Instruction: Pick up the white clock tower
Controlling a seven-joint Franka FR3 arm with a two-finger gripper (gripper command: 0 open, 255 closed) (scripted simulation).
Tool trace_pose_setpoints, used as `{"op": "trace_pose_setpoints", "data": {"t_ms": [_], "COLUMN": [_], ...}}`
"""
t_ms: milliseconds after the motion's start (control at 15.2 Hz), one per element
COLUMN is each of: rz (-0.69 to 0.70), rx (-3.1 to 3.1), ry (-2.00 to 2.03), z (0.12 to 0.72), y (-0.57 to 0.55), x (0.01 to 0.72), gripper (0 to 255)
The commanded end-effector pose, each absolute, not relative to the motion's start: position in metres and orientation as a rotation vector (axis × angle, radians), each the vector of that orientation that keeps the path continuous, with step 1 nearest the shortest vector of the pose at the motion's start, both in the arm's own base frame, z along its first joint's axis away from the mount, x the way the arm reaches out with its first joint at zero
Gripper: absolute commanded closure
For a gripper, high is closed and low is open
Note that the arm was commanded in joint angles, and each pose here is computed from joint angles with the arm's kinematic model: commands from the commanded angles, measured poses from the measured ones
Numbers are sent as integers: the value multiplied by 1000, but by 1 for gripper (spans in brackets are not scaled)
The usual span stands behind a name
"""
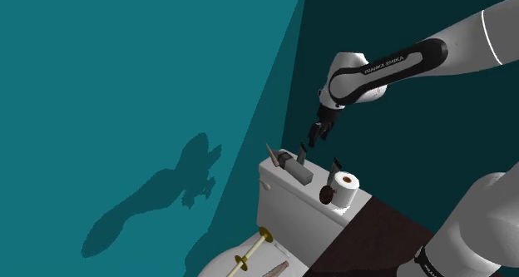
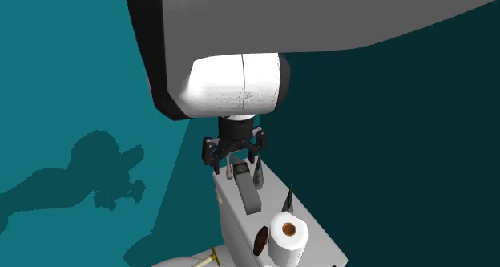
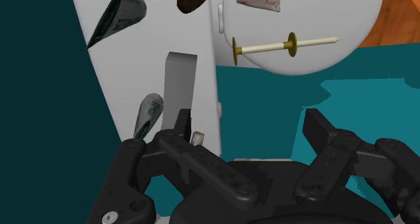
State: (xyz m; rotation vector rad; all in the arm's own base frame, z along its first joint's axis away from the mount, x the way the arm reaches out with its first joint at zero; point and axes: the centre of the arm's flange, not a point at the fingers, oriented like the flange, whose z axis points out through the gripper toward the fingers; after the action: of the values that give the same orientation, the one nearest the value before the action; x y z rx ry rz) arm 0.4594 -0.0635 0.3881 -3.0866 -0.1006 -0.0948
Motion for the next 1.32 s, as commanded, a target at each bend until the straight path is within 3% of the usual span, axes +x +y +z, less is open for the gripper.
{"op": "trace_pose_setpoints", "data": {"t_ms": [0,1254], "rz": [-103,-162], "rx": [-3089,-3104], "ry": [-108,-172], "z": [368,199], "y": [-74,-146], "x": [477,623], "gripper": [0,0]}}
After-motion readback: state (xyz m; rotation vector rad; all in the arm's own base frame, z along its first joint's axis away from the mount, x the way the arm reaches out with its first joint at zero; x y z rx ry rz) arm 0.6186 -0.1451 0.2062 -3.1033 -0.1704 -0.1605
